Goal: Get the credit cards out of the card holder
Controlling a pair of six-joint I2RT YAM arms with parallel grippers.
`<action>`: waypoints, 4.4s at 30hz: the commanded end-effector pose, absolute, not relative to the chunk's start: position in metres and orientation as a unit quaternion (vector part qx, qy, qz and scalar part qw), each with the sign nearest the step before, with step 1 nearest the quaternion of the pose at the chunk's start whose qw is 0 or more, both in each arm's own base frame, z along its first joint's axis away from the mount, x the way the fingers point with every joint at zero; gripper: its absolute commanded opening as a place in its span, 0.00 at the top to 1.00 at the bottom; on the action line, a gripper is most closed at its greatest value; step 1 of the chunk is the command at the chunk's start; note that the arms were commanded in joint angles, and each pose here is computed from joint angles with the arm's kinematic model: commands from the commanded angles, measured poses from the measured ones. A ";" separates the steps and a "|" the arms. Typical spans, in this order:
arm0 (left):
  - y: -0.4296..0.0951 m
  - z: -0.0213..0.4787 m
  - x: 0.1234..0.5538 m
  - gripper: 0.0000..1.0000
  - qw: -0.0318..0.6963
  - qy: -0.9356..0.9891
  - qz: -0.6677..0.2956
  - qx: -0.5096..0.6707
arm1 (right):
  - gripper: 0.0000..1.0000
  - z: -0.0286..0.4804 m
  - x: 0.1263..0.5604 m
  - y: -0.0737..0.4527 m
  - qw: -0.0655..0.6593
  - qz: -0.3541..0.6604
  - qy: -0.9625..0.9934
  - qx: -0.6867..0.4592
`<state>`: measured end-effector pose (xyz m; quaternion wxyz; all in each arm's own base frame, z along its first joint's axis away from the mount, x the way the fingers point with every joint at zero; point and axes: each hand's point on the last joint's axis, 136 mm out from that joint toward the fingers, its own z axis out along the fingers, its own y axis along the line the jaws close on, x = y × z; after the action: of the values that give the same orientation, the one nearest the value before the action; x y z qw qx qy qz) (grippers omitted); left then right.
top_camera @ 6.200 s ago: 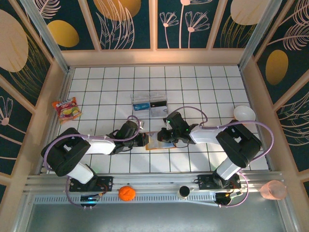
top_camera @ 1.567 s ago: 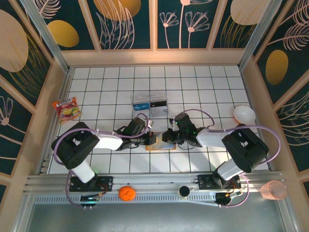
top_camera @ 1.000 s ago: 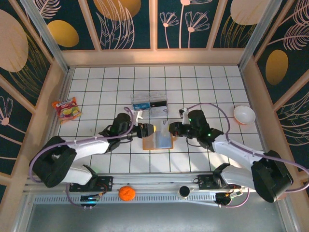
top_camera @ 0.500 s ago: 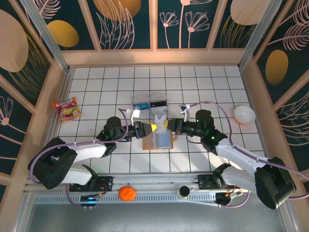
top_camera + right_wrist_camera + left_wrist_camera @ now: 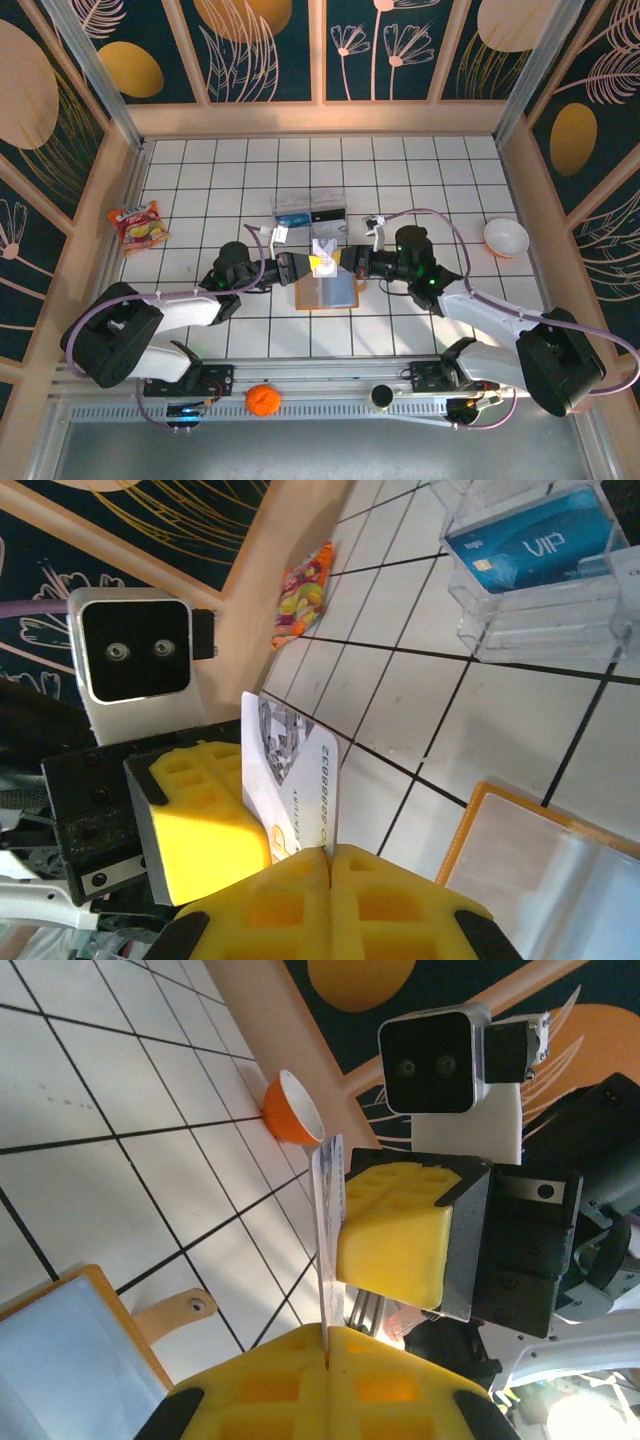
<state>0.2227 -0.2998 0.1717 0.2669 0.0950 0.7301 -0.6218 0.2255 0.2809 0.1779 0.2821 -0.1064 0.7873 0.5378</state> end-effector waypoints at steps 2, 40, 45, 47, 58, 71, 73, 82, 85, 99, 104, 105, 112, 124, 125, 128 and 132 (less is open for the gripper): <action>-0.304 0.194 0.219 1.00 0.292 0.714 -0.622 0.135 | 0.86 0.175 0.234 0.278 0.296 0.503 0.806 -0.098; -0.335 0.132 0.347 1.00 0.210 0.747 0.000 0.631 | 0.81 0.150 0.250 0.150 0.391 0.339 0.853 0.066; -0.343 0.139 0.354 1.00 0.224 0.720 -0.002 0.657 | 0.81 0.141 0.253 0.144 0.384 0.330 0.859 0.076; -0.337 0.130 0.357 1.00 0.211 0.720 0.004 0.662 | 0.81 0.137 0.253 0.141 0.381 0.324 0.862 0.083; -0.324 0.118 0.365 1.00 0.211 0.711 -0.003 0.670 | 0.81 0.127 0.259 0.135 0.369 0.315 0.869 0.098; -0.330 0.094 0.368 1.00 0.213 0.708 -0.014 0.673 | 0.81 0.126 0.262 0.136 0.363 0.318 0.870 0.101; -0.329 0.090 0.371 1.00 0.215 0.711 -0.006 0.670 | 0.81 0.126 0.262 0.137 0.363 0.319 0.870 0.100; -0.327 0.080 0.370 1.00 0.210 0.711 -0.004 0.671 | 0.81 0.125 0.263 0.137 0.361 0.320 0.870 0.100; -0.325 0.076 0.371 1.00 0.207 0.712 -0.002 0.671 | 0.81 0.124 0.262 0.137 0.360 0.320 0.870 0.100; -0.325 0.066 0.372 1.00 0.203 0.714 0.001 0.670 | 0.81 0.125 0.263 0.139 0.358 0.323 0.870 0.099; -0.326 0.065 0.371 1.00 0.204 0.715 -0.003 0.668 | 0.81 0.125 0.262 0.139 0.357 0.324 0.870 0.099; -0.326 0.064 0.371 1.00 0.204 0.715 -0.003 0.668 | 0.81 0.126 0.263 0.139 0.358 0.324 0.870 0.099; -0.325 0.065 0.374 1.00 0.211 0.719 0.004 0.663 | 0.81 0.124 0.262 0.138 0.356 0.324 0.871 0.100; -0.342 0.129 0.399 0.58 0.318 0.732 -0.002 0.603 | 0.78 0.125 0.262 0.141 0.355 0.330 0.869 0.098; -0.344 0.140 0.402 0.57 0.335 0.733 -0.010 0.592 | 0.77 0.126 0.262 0.141 0.356 0.331 0.869 0.097; -0.346 0.183 0.411 0.54 0.385 0.740 -0.050 0.549 | 0.68 0.126 0.262 0.142 0.356 0.333 0.868 0.091; -0.332 0.252 0.426 0.31 0.466 0.748 -0.109 0.460 | 0.36 0.134 0.266 0.146 0.367 0.338 0.863 0.077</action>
<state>0.4114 -0.3352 0.1732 0.3722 0.5392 0.7539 -0.0484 0.2596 0.1430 0.1237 0.3499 0.0889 0.8726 0.3290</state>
